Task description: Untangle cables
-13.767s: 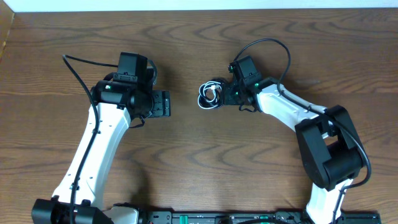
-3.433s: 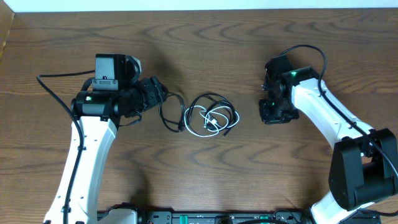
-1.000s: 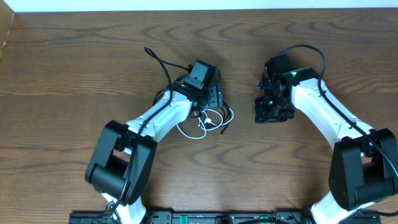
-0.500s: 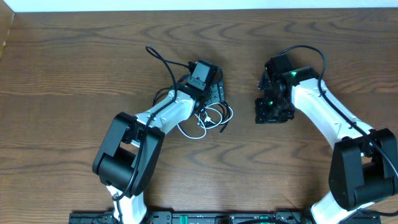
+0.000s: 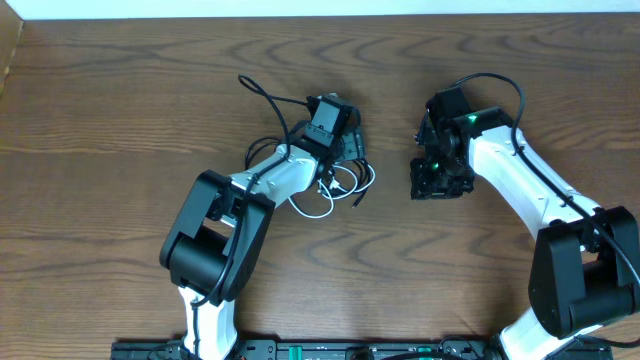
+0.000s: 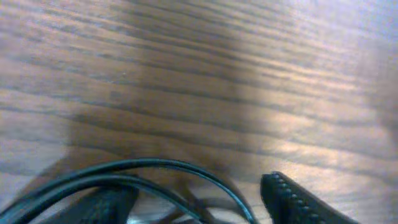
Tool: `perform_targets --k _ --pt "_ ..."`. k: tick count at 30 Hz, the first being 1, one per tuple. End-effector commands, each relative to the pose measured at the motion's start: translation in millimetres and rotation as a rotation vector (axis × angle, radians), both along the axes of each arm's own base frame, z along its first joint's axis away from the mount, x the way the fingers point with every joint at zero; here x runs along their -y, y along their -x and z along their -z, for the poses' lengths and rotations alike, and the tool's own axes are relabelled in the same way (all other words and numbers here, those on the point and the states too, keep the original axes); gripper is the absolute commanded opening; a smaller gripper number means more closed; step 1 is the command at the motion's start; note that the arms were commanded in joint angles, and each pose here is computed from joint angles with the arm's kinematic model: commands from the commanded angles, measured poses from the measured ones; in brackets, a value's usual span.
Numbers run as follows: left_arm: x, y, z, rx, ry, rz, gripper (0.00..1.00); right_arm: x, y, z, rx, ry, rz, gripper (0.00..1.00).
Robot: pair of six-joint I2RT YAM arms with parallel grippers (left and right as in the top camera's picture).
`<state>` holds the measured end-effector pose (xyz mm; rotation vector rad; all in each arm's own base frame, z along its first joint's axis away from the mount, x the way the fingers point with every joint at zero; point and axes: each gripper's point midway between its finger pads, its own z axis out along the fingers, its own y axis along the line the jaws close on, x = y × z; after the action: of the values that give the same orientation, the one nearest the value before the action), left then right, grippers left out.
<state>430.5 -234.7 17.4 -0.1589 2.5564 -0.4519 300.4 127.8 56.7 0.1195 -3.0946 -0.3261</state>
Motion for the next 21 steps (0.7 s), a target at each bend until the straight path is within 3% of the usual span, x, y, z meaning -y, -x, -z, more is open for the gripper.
perform_targets --k 1,4,9,14,16,18,21 --pt "2 0 6 -0.017 0.012 0.003 0.35 -2 2 1 -0.007 -0.005 -0.014 0.35" --pt "6 -2 -9 0.004 0.046 0.016 0.08 -2 2 1 -0.007 -0.005 -0.013 0.35" --pt "12 -7 -79 0.131 0.117 0.032 0.08 -2 2 1 -0.006 -0.005 -0.014 0.35" --pt "29 18 -144 0.164 0.261 0.144 0.08 -9 -1 0 0.003 -0.047 -0.016 0.44" --pt "30 27 -161 0.172 0.283 0.165 0.08 -24 -3 -5 0.013 -0.134 -0.054 0.45" --pt "25 35 -183 0.199 0.294 0.167 0.08 -64 -3 -25 0.043 -0.396 -0.17 0.47" --pt "24 40 -203 0.235 0.318 0.178 0.08 -88 -5 -44 0.073 -0.567 -0.214 0.47"
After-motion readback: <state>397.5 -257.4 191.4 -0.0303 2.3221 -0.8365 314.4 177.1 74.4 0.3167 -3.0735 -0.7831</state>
